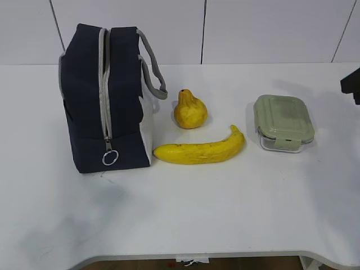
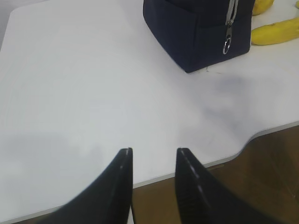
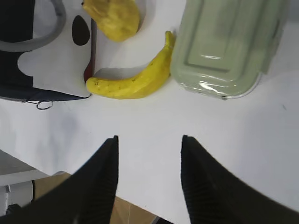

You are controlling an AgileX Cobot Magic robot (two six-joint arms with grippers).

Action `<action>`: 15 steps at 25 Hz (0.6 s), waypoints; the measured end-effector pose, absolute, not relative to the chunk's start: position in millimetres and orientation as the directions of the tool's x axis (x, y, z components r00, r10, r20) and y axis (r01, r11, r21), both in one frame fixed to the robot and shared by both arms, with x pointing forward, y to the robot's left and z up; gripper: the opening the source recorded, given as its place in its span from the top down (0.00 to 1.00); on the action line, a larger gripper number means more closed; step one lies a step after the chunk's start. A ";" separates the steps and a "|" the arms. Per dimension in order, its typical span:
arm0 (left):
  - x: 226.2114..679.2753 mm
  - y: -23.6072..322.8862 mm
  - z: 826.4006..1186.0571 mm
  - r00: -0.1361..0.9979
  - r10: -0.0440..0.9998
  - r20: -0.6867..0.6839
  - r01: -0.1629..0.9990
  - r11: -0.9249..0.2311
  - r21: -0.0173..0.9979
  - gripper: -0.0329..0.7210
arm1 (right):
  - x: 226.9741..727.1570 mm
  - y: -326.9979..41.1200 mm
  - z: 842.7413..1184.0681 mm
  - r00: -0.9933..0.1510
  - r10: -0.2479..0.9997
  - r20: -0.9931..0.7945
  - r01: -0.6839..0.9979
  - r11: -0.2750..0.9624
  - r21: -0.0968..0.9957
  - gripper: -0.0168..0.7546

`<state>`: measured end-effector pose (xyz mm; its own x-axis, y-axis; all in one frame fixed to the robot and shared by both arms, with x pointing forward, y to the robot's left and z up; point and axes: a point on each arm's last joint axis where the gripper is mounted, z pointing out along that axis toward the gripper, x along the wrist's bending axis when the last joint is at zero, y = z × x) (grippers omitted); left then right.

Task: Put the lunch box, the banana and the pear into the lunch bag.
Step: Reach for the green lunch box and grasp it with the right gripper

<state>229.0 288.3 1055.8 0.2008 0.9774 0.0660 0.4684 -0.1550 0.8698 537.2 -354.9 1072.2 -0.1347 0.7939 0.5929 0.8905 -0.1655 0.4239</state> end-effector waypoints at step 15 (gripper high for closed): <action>229.0 288.3 1055.8 0.201 0.977 0.066 0.468 -0.155 0.870 0.64 | 551.7 -386.5 1032.1 -0.045 0.801 0.596 0.927 -0.189 0.324 0.54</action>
<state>229.0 288.3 1055.8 0.2008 0.9774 0.0660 0.4684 -0.1550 0.8698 551.7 -386.5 1032.1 -0.0447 0.8014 0.5965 0.9269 -0.1894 0.3239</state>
